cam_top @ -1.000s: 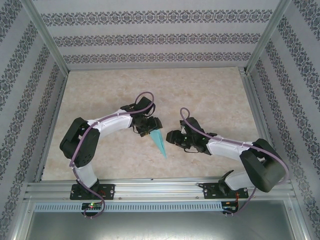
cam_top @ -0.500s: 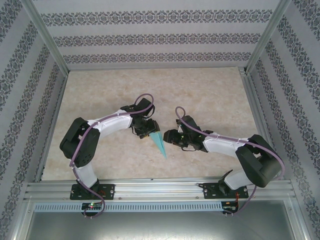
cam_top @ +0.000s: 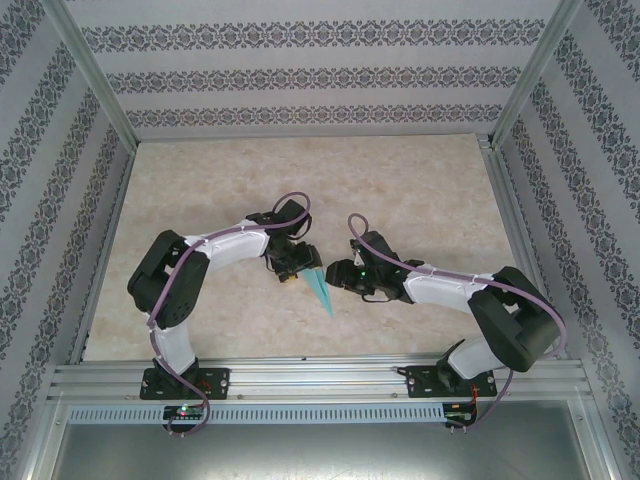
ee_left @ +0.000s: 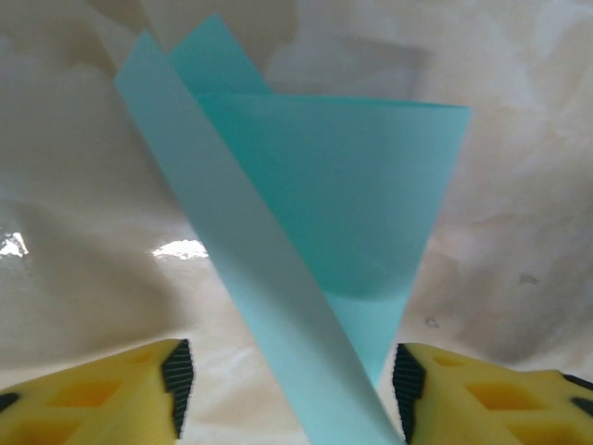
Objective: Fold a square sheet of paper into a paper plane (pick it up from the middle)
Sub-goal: Move a paper plane to the center of the table.
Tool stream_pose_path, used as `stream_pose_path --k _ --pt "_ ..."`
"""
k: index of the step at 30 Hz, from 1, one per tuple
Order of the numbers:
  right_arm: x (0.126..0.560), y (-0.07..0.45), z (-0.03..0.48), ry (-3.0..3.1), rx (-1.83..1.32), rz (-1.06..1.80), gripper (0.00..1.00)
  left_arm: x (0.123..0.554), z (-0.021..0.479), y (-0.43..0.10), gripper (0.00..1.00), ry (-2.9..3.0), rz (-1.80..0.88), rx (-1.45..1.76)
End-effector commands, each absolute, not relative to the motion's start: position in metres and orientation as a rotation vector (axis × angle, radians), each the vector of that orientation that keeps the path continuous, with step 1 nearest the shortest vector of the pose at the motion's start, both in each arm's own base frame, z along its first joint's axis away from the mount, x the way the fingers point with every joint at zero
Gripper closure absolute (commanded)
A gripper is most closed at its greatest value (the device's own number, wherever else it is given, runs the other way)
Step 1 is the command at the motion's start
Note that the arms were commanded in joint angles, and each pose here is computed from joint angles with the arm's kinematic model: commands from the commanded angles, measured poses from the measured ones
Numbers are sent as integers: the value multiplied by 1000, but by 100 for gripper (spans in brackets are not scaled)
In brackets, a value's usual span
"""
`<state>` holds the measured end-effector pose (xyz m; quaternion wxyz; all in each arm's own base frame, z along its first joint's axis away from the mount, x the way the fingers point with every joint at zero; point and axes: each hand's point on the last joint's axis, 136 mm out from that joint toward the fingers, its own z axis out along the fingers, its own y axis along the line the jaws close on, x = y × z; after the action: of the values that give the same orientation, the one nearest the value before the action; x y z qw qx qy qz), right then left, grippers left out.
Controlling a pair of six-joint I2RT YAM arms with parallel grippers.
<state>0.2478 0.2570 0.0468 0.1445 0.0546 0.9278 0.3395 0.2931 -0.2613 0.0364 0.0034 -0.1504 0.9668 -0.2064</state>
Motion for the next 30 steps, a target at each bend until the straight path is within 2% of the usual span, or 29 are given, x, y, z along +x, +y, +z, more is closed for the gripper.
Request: stream_pose_path --k 1,8,13,30 --pt "249 264 50 2669 108 974 50 293 41 -261 44 3025 -654 -454" --pt "249 269 48 2686 76 966 50 284 50 -241 54 2989 -587 -452" --pt "249 277 45 2704 52 977 50 277 43 -237 67 3013 -577 -457" --pt "243 298 34 2758 -28 1038 52 277 41 -235 70 3008 -575 -453"
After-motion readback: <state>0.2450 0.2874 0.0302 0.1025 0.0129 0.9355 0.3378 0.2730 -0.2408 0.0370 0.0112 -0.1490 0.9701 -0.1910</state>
